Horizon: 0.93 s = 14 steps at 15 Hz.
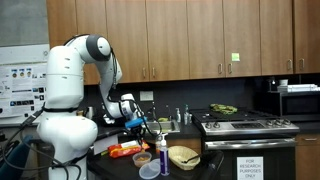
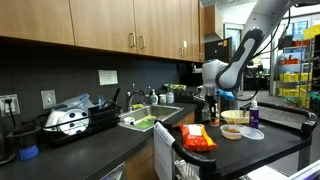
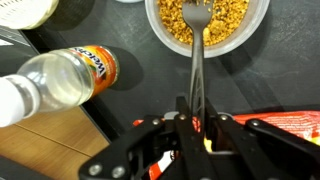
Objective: Scoop one spoon of baked beans with the silver spoon in the clear lunch box upwards and put it back downwards into the clear lunch box
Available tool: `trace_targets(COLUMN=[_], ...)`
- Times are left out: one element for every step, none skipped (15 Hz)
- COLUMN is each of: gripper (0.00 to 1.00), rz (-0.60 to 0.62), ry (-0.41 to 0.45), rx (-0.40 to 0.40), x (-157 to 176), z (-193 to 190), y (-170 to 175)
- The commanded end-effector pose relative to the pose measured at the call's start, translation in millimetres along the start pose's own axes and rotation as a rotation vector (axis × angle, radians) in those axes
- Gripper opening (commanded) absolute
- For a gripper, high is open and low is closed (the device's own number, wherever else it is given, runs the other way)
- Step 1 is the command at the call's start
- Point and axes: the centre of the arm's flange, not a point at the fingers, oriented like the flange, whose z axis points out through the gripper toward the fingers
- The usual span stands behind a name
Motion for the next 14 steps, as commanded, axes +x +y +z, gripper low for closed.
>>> trace_targets(gripper=[0.04, 0.04, 0.04, 0.04, 0.04, 0.04, 0.04, 0.04, 0.04, 0.04, 0.04, 0.04, 0.04, 0.04], rz=[-0.01, -0.01, -0.01, -0.01, -0.01, -0.01, -0.011, -0.012, -0.013, -0.015, -0.015, -0.016, -0.016, -0.014], ry=[-0.009, -0.008, -0.006, -0.005, -0.004, -0.003, -0.002, -0.001, -0.001, -0.001, 0.0, 0.001, 0.002, 0.003], rx=[-0.022, -0.025, -0.028, -0.032, -0.035, -0.038, -0.04, -0.042, -0.044, -0.044, -0.046, -0.045, -0.046, -0.045], x=[-4, -4, -3, -2, -2, -1, -1, -1, 0, 0, 1, 1, 1, 1], z=[-21, -24, -26, -29, -31, -32, -35, -36, -38, -39, -40, -41, -41, -41], y=[-1, -1, -1, -1, -1, -1, -1, -2, -2, -3, -4, -5, -6, -6])
